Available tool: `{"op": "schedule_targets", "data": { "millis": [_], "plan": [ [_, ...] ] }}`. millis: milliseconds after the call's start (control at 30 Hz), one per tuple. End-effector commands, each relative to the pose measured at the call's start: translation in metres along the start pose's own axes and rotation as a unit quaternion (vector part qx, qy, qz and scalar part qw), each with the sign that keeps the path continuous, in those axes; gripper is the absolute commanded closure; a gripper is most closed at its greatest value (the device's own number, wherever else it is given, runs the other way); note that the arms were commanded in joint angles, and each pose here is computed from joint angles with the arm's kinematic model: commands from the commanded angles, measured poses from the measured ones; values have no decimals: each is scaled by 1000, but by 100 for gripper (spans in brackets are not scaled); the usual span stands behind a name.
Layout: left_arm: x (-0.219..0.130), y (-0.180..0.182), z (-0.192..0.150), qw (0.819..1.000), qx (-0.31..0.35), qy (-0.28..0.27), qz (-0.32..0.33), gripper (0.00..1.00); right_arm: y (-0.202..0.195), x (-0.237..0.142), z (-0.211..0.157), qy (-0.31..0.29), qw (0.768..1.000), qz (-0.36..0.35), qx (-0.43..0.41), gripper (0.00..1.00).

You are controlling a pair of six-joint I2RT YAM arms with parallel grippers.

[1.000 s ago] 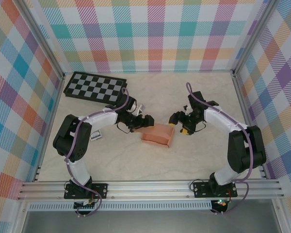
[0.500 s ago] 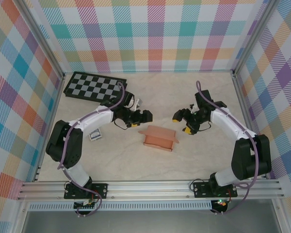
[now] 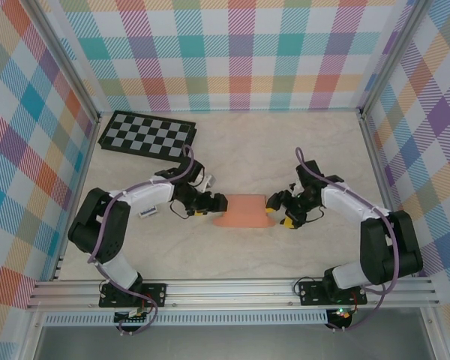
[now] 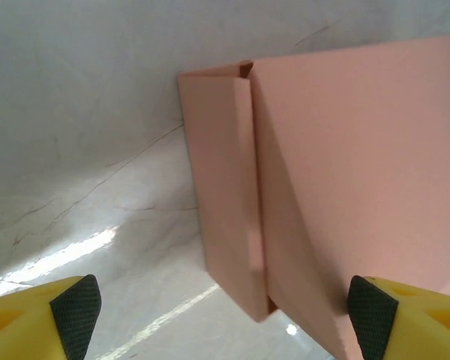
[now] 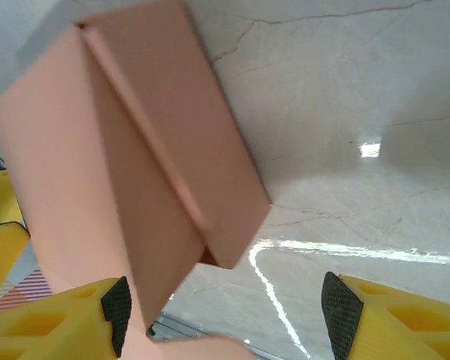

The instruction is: Fold the paper box

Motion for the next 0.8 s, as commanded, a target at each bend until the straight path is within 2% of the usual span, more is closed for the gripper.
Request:
{"op": "schedule_targets", "data": {
  "millis": [0,333,567,667,733,767],
  "plan": [
    [13,14,-9,999,18,12,41,13,-2,10,11,-20,1000,1,-7,33],
    [19,32,-7,993,28,4,115,13,-6,23,29,-32,998,-27,-43,35],
    [19,34,-5,992,24,-2,126,13,15,-2,39,-86,980,-22,-176,33],
    [18,36,-4,991,21,-3,132,13,34,-21,38,-115,952,-10,-284,31],
    [17,37,-5,990,19,-2,137,13,55,-34,28,-130,905,19,-404,30],
    [17,38,-6,990,18,-3,140,13,65,-41,21,-142,869,25,-473,29]
  ]
}}
Point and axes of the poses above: each hand's point on the last joint's axis, 136 mm out from that joint toward the fingers, its own x axis out along the fingers, its own y axis along the line the jaws close on, z = x × y, the point moved 3 cm from there along -x, back along the fingers, and after that the axes turned 2 degrees about -x, right-handed, at the moved point
